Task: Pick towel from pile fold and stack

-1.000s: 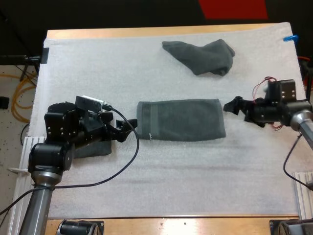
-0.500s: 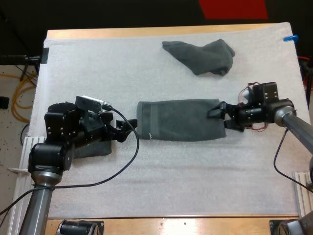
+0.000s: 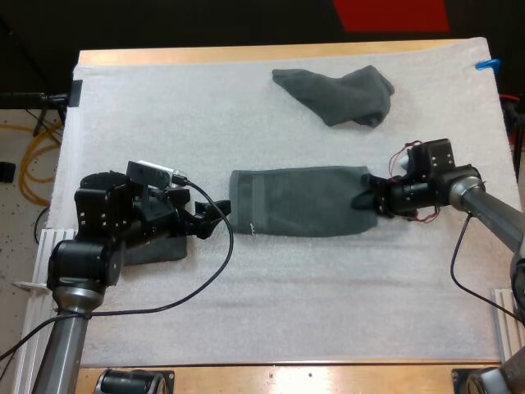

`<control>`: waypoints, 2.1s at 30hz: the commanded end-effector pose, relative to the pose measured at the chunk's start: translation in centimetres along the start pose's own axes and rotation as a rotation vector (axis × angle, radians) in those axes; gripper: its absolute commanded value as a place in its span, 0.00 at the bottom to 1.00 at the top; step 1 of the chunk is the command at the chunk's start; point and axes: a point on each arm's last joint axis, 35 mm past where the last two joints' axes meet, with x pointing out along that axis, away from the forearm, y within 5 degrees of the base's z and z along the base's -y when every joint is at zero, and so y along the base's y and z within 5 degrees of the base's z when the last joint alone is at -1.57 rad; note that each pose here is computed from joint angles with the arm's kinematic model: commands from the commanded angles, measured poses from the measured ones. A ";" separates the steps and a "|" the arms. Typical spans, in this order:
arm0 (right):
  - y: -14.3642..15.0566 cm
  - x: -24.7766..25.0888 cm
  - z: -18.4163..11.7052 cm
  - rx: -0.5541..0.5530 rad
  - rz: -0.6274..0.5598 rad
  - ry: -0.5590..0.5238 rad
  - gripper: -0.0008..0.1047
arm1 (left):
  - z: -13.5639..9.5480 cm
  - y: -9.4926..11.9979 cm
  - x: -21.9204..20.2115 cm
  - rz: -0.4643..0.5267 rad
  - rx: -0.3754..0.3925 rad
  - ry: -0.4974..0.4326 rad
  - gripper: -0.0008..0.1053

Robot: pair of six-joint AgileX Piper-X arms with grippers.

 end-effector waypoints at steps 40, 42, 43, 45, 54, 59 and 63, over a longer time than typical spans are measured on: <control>9.2 -1.8 -2.6 -0.237 -0.423 -0.105 0.16 | 0.1 -0.3 -0.1 -0.013 0.013 -0.003 0.82; 9.2 -1.8 -2.5 -0.238 -0.410 -0.109 0.32 | 0.1 -0.3 -0.1 -0.013 0.013 -0.003 0.82; 9.4 -1.7 -2.4 -0.244 -0.379 -0.111 0.44 | 0.1 -0.3 -0.1 -0.014 0.015 -0.002 0.82; 9.9 -1.6 -2.2 -0.262 -0.267 -0.108 0.68 | 0.0 -0.6 0.1 -0.023 0.022 0.008 0.82; 12.9 -4.6 -2.4 -0.403 -0.060 -0.150 0.89 | -0.2 -2.6 4.5 -0.073 -0.015 0.074 0.82; 15.7 -10.0 -4.1 -0.520 -0.149 -0.284 0.89 | -0.1 -2.8 10.0 -0.118 -0.153 0.111 0.82; 17.1 -13.7 -6.0 -0.586 -0.212 -0.358 0.89 | -1.0 -2.6 14.0 -0.131 -0.232 0.166 0.82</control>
